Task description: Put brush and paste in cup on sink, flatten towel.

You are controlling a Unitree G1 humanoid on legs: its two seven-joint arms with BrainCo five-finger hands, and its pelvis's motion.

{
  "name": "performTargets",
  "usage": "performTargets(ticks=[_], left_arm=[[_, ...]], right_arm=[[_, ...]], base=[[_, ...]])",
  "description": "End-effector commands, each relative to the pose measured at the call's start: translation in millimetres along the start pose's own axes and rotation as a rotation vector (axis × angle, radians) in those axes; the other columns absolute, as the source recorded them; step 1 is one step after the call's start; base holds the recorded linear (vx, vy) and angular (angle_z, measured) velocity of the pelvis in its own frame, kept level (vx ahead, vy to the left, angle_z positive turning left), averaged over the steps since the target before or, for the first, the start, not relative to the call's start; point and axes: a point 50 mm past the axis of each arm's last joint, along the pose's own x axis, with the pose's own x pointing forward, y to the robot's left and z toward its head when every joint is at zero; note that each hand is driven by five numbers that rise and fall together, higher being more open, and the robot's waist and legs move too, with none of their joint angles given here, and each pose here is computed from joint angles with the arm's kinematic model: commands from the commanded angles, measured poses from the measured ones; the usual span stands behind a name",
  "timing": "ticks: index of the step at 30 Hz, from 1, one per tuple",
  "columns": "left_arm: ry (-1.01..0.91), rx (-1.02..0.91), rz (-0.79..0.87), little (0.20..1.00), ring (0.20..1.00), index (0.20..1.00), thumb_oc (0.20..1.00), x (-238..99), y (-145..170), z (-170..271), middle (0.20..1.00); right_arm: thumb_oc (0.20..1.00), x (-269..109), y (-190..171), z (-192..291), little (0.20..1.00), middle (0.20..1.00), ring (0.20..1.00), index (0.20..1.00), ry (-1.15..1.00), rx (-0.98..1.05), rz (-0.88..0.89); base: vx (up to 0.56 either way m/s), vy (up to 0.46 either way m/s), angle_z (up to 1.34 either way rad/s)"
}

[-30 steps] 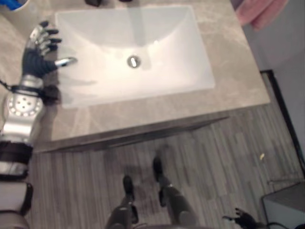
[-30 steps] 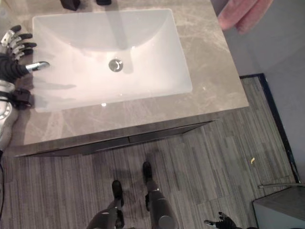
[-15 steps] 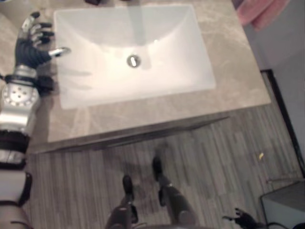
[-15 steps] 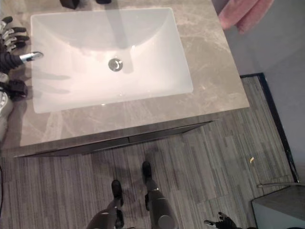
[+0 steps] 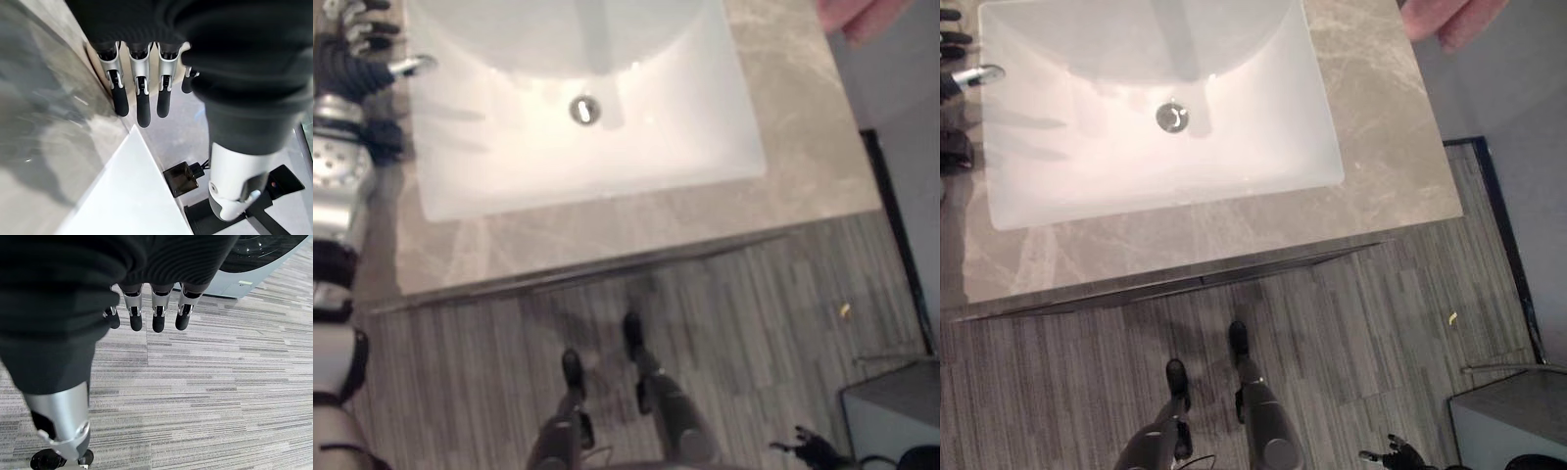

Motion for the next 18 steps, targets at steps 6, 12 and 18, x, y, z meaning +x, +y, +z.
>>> performTargets(ticks=[6,12,18], left_arm=[[-0.071,0.033,0.061,1.000,1.000,1.000,1.000,15.5,15.8,23.3,1.000],[-0.096,0.011,-0.013,1.000,1.000,1.000,1.000,7.1,0.8,21.9,1.000],[-0.107,-0.058,-0.163,1.000,1.000,1.000,1.000,-28.9,-13.1,9.9,1.000]], right_arm=[[1.000,-8.5,-23.1,-24.2,1.000,1.000,1.000,1.000,0.086,-0.012,-0.054],[1.000,-8.6,-20.3,-25.5,1.000,1.000,1.000,1.000,0.087,-0.003,-0.050],[1.000,-10.3,-17.1,-33.4,1.000,1.000,1.000,1.000,0.114,0.016,-0.043]], base=[[0.00,0.000,0.00],[0.00,0.000,0.00],[0.00,-0.002,0.05]])
